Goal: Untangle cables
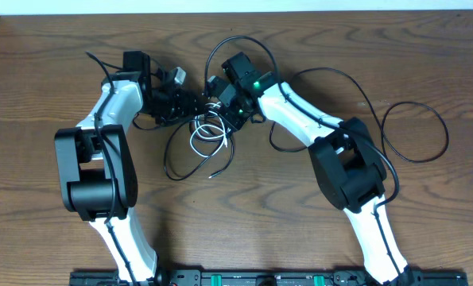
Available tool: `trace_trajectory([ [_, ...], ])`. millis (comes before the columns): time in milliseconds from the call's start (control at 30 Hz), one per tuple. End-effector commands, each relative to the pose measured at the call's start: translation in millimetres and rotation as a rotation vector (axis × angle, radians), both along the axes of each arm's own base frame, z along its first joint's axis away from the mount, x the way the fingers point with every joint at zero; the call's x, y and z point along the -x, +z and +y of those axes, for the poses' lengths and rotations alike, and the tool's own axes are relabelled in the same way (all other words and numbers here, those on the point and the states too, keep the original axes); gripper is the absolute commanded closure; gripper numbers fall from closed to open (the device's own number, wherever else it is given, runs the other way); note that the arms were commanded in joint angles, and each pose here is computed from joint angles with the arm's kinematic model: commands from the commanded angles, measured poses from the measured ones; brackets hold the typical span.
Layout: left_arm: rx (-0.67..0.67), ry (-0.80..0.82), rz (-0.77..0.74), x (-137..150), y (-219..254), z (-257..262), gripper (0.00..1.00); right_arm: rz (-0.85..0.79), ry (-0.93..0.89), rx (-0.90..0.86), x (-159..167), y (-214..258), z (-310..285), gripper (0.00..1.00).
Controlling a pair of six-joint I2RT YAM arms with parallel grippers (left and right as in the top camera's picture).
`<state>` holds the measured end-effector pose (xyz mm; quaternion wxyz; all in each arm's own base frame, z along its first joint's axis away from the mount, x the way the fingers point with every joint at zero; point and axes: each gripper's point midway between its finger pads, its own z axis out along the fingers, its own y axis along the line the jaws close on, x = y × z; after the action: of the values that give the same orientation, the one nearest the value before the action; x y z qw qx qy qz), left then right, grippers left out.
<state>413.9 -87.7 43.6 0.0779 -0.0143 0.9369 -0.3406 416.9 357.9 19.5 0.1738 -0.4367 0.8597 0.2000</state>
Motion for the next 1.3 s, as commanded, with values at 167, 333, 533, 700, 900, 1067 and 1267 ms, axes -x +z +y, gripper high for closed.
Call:
trace_trajectory([
  [167,-0.068,-0.058,-0.019,10.4,-5.3,1.1,0.35,0.077,-0.002,-0.153,5.8,26.1,12.9,0.99],
  [333,-0.072,-0.079,-0.034,10.7,-9.0,-9.4,0.35,0.085,-0.018,-0.161,5.0,27.0,14.1,0.99],
  [533,-0.186,-0.103,-0.045,10.6,-22.0,-9.7,0.39,0.105,-0.001,-0.189,9.1,30.1,18.1,0.99],
  [700,-0.250,-0.110,-0.049,9.4,-28.9,-8.3,0.57,0.112,0.006,-0.201,10.6,31.5,19.8,0.99],
  [900,-0.255,-0.107,-0.045,8.0,-34.6,-7.9,0.71,0.143,0.027,-0.246,15.1,36.8,22.9,0.99],
  [1067,-0.251,-0.084,-0.029,5.7,-42.1,-8.2,0.71,0.174,0.021,-0.278,14.2,40.6,19.7,0.99],
  [1267,-0.257,-0.078,-0.025,3.9,-48.4,-7.1,0.72,0.191,0.001,-0.274,13.4,39.7,16.3,0.99],
])
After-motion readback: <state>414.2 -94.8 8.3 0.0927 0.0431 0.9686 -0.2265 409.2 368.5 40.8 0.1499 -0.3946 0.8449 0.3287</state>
